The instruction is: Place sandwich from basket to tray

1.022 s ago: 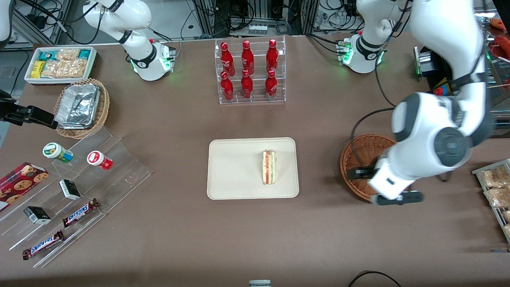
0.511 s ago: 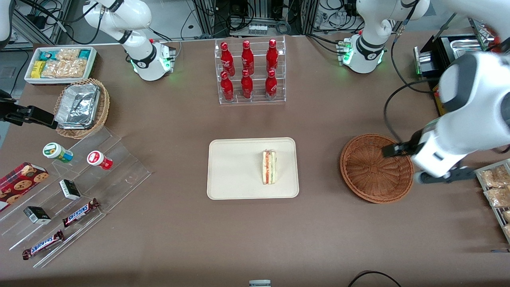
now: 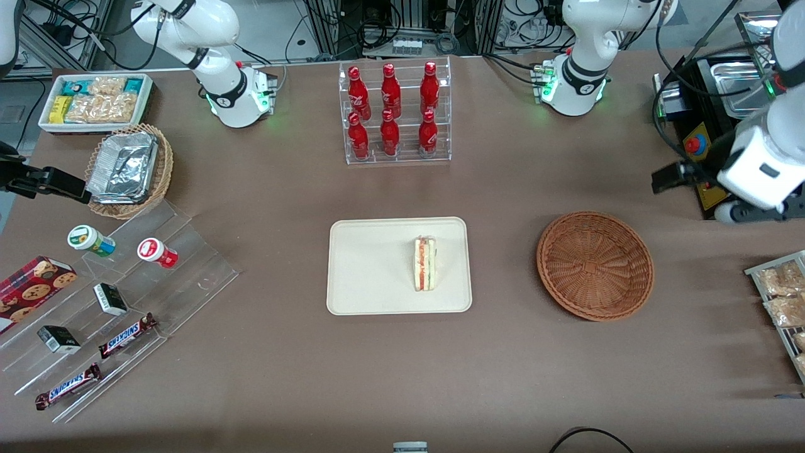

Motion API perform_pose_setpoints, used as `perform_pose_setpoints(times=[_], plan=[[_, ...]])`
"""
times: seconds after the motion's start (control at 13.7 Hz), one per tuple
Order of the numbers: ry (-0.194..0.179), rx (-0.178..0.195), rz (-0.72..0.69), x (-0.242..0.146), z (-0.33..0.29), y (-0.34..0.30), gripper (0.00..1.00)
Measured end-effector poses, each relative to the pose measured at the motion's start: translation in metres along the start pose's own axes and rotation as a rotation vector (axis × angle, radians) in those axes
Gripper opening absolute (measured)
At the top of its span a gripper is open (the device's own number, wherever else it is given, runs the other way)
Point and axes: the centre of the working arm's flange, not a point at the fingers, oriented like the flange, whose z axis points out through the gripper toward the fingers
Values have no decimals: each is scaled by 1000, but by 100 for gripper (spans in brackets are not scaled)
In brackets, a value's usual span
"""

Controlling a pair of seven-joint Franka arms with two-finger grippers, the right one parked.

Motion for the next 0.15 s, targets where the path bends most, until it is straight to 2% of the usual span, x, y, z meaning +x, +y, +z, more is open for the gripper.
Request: perform_pose_setpoints(times=[0.15], plan=[[-10, 9, 10, -19, 1, 3, 100]])
